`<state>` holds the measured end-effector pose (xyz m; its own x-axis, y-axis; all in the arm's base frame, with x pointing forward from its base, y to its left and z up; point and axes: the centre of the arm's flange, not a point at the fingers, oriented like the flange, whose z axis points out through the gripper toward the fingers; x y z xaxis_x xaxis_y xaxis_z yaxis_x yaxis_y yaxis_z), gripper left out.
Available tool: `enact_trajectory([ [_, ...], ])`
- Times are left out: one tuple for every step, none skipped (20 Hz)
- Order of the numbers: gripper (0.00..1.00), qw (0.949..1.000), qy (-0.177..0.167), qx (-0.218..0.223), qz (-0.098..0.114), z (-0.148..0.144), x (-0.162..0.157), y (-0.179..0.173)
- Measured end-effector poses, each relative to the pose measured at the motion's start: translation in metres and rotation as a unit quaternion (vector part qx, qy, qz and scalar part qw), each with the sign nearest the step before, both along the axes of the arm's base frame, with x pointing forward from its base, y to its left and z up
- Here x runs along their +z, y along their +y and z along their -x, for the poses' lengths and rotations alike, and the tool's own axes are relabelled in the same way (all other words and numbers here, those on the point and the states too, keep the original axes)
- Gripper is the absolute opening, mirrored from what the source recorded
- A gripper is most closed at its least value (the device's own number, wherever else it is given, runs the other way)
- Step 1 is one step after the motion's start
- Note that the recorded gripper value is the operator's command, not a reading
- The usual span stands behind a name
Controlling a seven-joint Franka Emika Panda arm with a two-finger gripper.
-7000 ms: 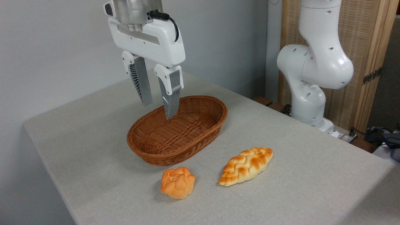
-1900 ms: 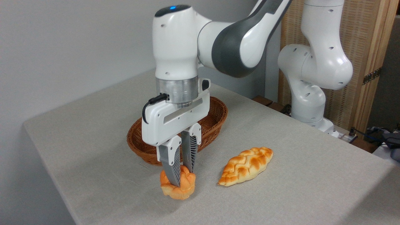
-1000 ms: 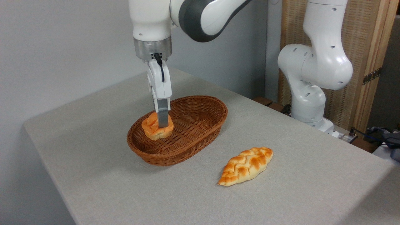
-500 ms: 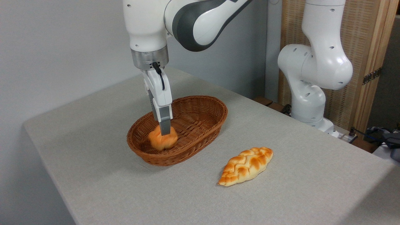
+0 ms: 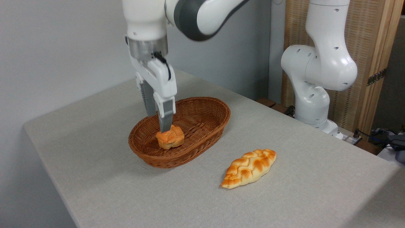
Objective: Put bread into the basket
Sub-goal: 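Lower the bun into the basket and open the gripper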
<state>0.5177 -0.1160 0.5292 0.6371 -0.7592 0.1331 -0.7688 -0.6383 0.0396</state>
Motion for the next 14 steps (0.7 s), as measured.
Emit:
enact_trajectory([
  [1.0,0.9998,0.006,0.017,0.001,-0.002,0.012,0.005],
  [1.0,0.9996,0.008,0.029,0.0,-0.006,0.024,0.012],
  [1.0,0.9991,0.009,0.04,-0.006,-0.01,0.035,0.023],
  [1.0,0.9988,0.01,0.047,-0.011,-0.014,0.042,0.032],
  [1.0,0.9984,0.011,0.053,-0.019,-0.018,0.048,0.042],
  [1.0,0.9979,0.014,0.058,-0.027,-0.022,0.054,0.051],
  [1.0,0.9974,0.019,0.061,-0.036,-0.026,0.059,0.057],
  [1.0,0.997,0.023,0.062,-0.041,-0.03,0.063,0.06],
  [1.0,0.9969,0.023,0.062,-0.043,-0.033,0.068,0.06],
  [1.0,0.997,0.02,0.062,-0.043,-0.036,0.074,0.059],
  [1.0,0.9971,0.017,0.062,-0.043,-0.038,0.079,0.058],
  [1.0,0.9971,0.014,0.061,-0.042,-0.039,0.082,0.057],
  [1.0,0.9972,0.013,0.061,-0.042,-0.04,0.084,0.056],
  [1.0,0.9972,0.012,0.061,-0.042,-0.04,0.085,0.056],
])
